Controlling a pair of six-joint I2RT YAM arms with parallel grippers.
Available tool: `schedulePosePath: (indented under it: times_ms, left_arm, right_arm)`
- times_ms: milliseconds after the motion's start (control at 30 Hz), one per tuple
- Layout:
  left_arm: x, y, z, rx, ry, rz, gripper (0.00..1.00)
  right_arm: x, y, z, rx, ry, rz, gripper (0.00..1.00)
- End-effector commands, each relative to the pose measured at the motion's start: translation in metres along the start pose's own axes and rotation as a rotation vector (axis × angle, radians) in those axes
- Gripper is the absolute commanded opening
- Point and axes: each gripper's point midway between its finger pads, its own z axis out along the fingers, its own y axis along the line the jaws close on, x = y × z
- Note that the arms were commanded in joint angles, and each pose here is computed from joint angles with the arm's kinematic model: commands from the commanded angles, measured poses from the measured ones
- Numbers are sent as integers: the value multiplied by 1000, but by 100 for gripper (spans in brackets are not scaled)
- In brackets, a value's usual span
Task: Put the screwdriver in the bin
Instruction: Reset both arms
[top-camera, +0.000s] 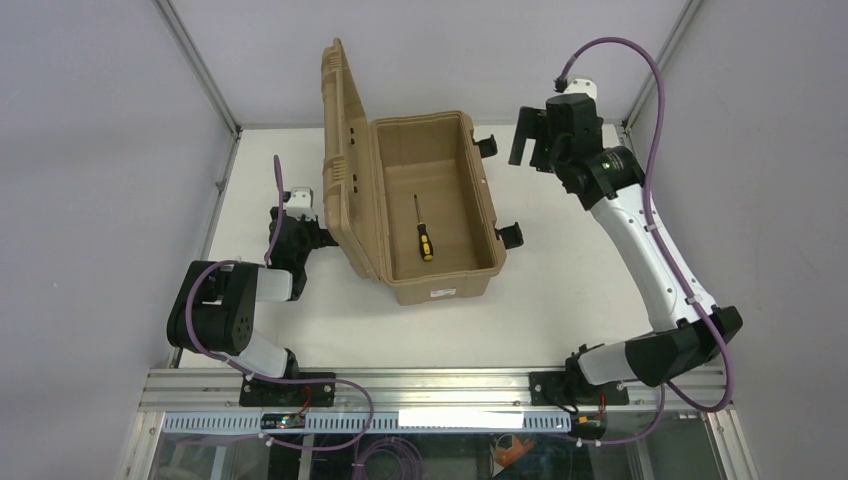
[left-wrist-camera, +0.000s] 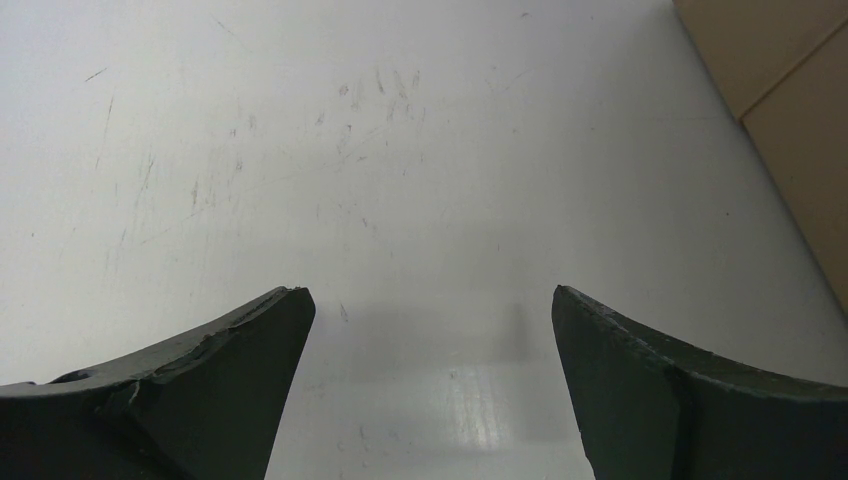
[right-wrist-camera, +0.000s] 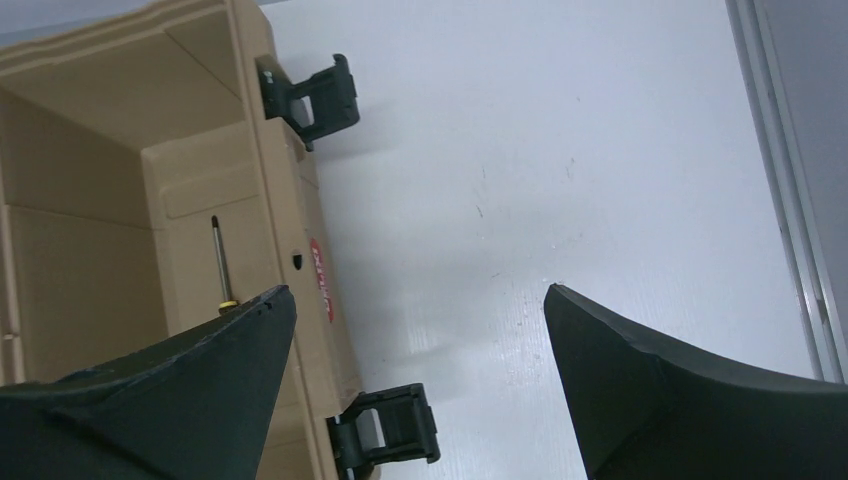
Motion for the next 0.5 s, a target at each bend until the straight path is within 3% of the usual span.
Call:
schedulePosePath:
  times_ms: [0, 467]
  left_arm:
    - [-16, 0, -2, 9, -54, -16, 99]
    - [-16, 1, -2, 8, -53, -15, 99]
  right_arm:
    - [-11, -11, 0, -18, -79, 49, 99]
    - [65, -60, 40, 66, -4, 109, 99]
